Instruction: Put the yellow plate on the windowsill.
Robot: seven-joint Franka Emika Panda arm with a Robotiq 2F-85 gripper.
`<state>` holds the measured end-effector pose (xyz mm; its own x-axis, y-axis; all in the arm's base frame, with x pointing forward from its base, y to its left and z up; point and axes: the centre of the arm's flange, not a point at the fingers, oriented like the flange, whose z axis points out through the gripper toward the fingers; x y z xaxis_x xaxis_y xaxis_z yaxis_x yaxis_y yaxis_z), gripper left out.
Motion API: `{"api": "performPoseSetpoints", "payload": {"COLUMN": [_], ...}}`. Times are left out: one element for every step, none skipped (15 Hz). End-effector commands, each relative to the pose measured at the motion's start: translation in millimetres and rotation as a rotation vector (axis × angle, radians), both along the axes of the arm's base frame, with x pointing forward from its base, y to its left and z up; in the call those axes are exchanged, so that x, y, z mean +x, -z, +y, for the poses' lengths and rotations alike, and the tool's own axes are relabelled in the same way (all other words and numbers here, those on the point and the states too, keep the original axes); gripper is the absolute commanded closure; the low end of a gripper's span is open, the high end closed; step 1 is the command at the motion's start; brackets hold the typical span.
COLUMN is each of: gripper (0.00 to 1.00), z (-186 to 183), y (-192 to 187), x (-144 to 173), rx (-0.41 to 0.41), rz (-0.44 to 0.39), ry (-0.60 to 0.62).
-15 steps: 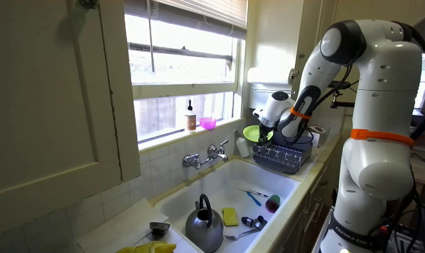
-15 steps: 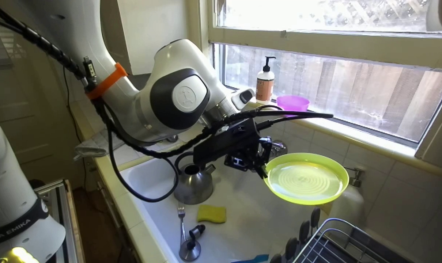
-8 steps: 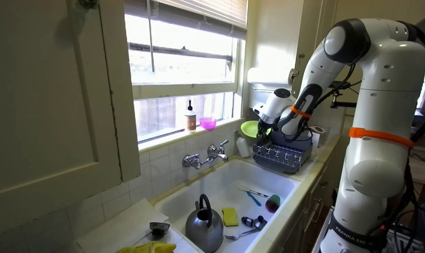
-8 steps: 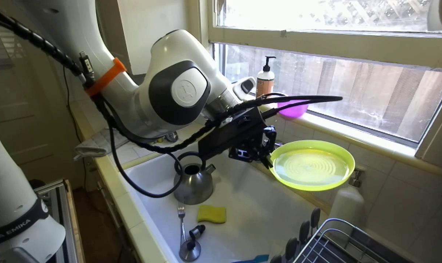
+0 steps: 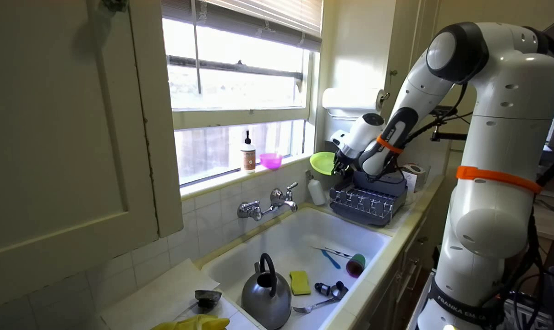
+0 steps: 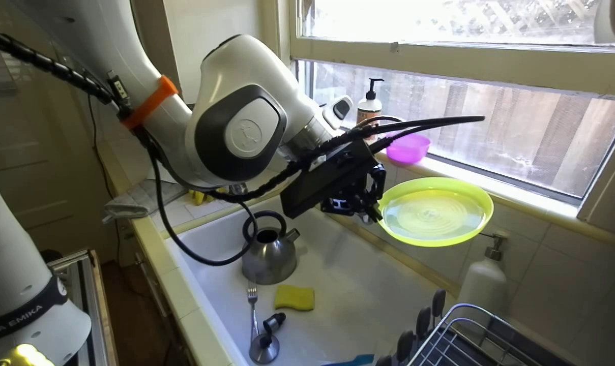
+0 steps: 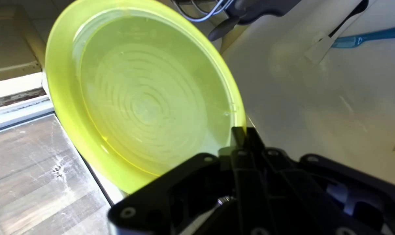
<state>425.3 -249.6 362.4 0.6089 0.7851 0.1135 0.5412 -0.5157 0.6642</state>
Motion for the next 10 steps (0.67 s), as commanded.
{"api": "performPoseSetpoints", "payload": {"gripper": [0.99, 0.99, 0.99, 0.99, 0.99, 0.99, 0.99, 0.99, 0.99, 0.99], "z": [-39.1, -40.1, -41.5, -41.9, -42.7, -43.7, -45.7, -48.9, -54.8, -61.5], "y": [-28.1, -31.2, -34.6, -38.0, -41.9, -43.2, -45.8, -47.1, -48.7, -53.8], "x": [18.3, 20.8, 23.3, 25.2, 27.2, 29.0, 30.7, 31.9, 33.5, 33.7], "rx": [0.048, 0.06, 0.073, 0.087, 0.111, 0.128, 0.157, 0.188, 0.222, 0.245], "rz": [-0.008, -0.012, -0.021, -0.031, -0.035, -0.035, -0.027, -0.013, 0.004, 0.021], "ry": [-0.054, -0.058, -0.059, -0.063, -0.062, -0.058, -0.054, -0.055, -0.052, -0.043]}}
